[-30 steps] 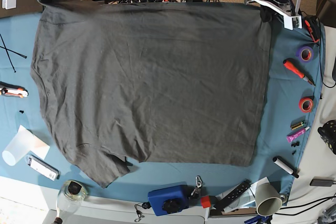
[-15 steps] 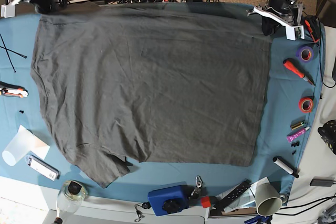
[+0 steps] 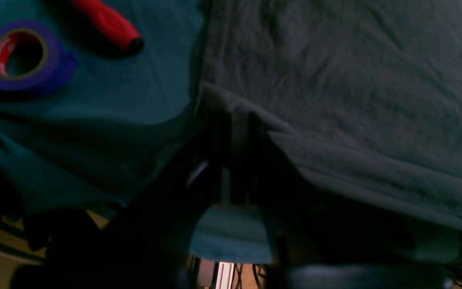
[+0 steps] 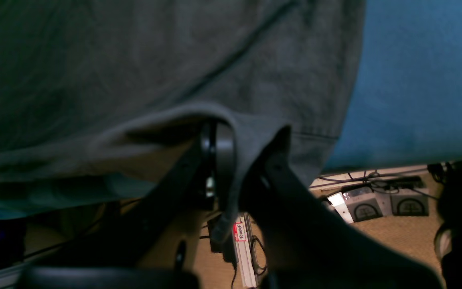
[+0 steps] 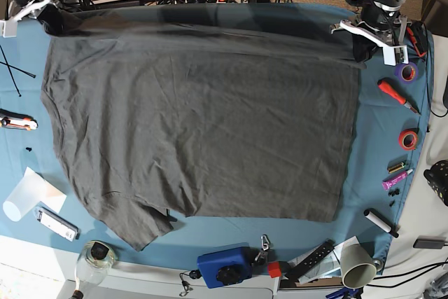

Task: Fold the T-shirt properly
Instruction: 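Lift the hem and fold it toward the collar with both grippers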

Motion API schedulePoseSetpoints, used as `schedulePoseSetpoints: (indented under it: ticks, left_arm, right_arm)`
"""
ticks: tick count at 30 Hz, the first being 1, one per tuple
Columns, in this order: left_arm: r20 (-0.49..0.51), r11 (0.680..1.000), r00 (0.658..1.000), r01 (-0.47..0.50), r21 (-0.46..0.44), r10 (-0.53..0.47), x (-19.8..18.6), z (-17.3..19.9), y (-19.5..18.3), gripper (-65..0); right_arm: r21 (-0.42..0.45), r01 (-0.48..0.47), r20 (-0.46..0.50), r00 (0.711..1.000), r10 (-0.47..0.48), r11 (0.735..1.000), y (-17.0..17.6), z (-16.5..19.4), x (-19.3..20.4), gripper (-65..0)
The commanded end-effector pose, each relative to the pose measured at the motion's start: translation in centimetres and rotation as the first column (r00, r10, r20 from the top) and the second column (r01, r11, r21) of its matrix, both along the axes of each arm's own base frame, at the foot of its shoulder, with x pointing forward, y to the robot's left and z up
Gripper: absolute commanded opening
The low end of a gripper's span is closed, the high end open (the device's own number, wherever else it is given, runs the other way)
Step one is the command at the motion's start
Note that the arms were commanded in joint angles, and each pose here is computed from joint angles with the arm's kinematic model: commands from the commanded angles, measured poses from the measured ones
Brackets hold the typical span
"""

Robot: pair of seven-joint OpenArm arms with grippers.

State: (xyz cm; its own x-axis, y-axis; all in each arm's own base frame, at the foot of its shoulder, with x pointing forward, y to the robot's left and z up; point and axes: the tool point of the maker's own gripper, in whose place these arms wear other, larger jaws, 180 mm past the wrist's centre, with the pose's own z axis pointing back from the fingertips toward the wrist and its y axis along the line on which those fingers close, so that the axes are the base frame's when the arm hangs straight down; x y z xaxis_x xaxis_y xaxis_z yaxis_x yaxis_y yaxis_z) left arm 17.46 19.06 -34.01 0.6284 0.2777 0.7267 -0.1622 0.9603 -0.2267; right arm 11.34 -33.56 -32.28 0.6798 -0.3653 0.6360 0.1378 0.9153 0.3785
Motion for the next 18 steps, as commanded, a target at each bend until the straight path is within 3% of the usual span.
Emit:
schedulePoseSetpoints:
  ticks: [1,9,18]
  left_arm:
    - [0.037,1.0,0.999,-0.003,0.015,0.002,0.3,0.9,0.3,-65.0]
    - [0.105,1.0,0.994,-0.006,0.013,0.004,2.7,2.1,0.3,-65.0]
    - [0.16,0.999,0.987,-0.015,0.032,0.01,4.5,2.8,0.8,-65.0]
  right_arm:
    - [-0.031,-0.014,0.038,0.999,0.016,0.999,-0.4,1.1,1.0,-65.0]
    - [-0.096,-0.095,0.034,0.995,0.099,0.991,0.8,0.0,4.9,-65.0]
    - [-0.158,-0.071,0.07,0.994,0.083,0.985,-0.1,0.7,7.0,-65.0]
